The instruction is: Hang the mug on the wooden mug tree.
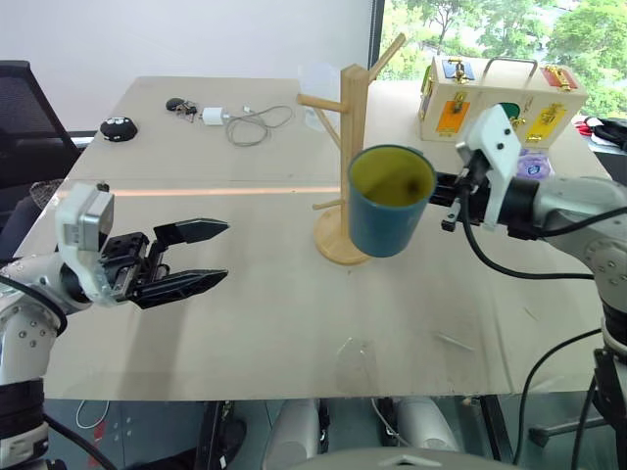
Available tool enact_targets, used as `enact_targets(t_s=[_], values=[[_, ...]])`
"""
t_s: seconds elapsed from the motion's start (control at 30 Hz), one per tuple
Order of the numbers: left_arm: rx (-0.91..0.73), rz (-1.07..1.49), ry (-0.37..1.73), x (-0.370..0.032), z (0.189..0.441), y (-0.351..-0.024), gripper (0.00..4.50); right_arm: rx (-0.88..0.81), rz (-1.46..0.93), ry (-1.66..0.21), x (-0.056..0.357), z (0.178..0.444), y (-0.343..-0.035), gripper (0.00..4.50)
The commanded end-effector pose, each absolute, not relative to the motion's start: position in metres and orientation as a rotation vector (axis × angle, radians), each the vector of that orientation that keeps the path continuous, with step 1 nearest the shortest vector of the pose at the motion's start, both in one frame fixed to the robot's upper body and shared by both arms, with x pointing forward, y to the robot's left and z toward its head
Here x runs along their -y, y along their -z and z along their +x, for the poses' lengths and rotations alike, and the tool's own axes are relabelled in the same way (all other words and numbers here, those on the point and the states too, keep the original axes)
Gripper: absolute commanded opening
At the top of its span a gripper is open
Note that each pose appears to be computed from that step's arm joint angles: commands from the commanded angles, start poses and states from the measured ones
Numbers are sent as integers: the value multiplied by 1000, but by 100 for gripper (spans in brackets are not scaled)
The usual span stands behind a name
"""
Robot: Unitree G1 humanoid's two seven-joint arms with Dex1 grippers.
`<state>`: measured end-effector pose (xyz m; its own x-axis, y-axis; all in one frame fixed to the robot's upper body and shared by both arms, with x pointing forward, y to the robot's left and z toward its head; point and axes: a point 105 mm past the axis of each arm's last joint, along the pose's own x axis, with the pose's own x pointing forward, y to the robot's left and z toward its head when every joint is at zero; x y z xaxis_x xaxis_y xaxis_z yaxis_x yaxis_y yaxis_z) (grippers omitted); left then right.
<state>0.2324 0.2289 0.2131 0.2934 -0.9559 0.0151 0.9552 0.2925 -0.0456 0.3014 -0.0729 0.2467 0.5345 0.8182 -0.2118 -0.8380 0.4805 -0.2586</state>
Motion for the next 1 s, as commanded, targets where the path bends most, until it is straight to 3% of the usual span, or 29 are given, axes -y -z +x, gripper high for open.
enact_targets(t_s=[0.03, 0.23, 0.27, 0.3, 0.43, 0.63, 0.73, 1.0], values=[[15, -13, 1283, -225, 230, -221, 450, -48, -383, -1006, 60, 308, -248, 4], [42, -6, 1256, -221, 230, -221, 450, -52, -443, -929, 52, 330, -229, 4], [43, -7, 1248, -221, 230, -221, 450, -31, -450, -908, 54, 332, -231, 46], [45, -9, 1245, -220, 229, -221, 450, -19, -454, -908, 55, 331, -233, 59], [52, -12, 1207, -216, 230, -220, 450, 27, -435, -1008, 62, 306, -242, 220], [11, -30, 1146, -210, 229, -209, 450, 26, -370, -1083, 99, 270, -243, 220], [-25, -25, 1085, -209, 229, -196, 450, -5, -375, -1031, 125, 262, -236, 220], [-166, 18, 938, -220, 226, -149, 450, -186, -368, -797, 212, 235, -174, 220]])
